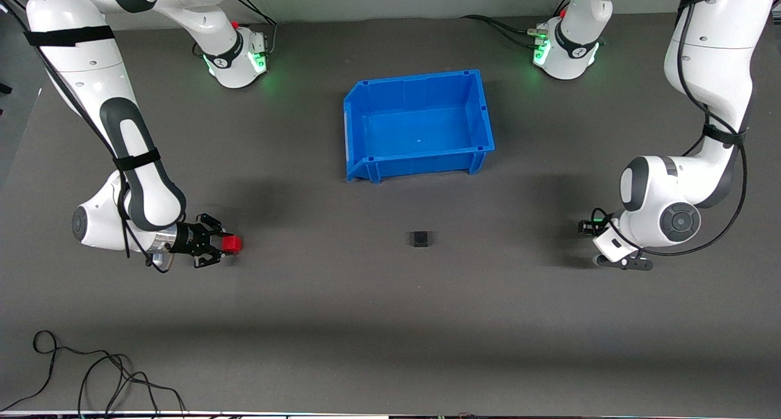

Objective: Attach green and red cubes to black cube
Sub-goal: 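Grasp the red cube with the right gripper while the left gripper grasps the green cube, then carry the red and green cubes toward the black cube with both grippers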

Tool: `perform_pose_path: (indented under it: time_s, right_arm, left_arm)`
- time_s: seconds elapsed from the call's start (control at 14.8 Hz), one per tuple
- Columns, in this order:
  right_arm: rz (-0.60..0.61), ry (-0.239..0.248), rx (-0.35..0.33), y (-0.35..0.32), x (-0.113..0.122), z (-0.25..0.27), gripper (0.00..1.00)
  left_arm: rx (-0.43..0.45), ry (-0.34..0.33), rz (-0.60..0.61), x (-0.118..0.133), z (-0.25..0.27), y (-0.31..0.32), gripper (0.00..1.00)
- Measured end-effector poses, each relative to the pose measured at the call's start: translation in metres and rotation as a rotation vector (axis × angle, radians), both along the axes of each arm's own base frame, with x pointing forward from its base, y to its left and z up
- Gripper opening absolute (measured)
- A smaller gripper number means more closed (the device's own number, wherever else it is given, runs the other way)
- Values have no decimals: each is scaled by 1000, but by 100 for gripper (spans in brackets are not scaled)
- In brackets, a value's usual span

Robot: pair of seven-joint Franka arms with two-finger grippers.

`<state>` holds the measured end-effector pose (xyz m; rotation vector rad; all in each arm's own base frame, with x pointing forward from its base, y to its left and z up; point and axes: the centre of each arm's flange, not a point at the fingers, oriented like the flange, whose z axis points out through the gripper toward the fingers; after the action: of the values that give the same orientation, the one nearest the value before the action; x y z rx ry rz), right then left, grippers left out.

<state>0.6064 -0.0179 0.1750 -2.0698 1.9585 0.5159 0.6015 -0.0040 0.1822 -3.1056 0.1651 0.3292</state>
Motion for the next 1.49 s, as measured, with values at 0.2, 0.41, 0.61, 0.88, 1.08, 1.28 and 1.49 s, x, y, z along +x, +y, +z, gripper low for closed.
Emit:
perform_pose_path:
  time_s: [0.2,0.41,0.61,0.88,1.08,1.28,1.49]
  right_arm:
    - [1,-1,0,0,0,0,40]
    - [1,-6,0,0,1,3,40]
    - [1,-12,0,0,3,6,40]
    - [1,-22,0,0,6,10,40]
    - [-18,-48,7,22,19,33,40]
    - [-55,-49,10,88,34,64,40]
    - [-81,-37,12,170,37,85,40]
  left_arm:
    - [-1,8,4,0,-7,2,50]
    - [-1,10,5,2,-8,2,38]
    - [4,-3,33,7,-4,2,37]
    - [39,-27,252,23,17,-25,37]
    - [55,-36,464,32,37,-83,37]
    - [86,-37,681,29,43,-128,37]
    - [92,-20,927,29,49,-155,37]
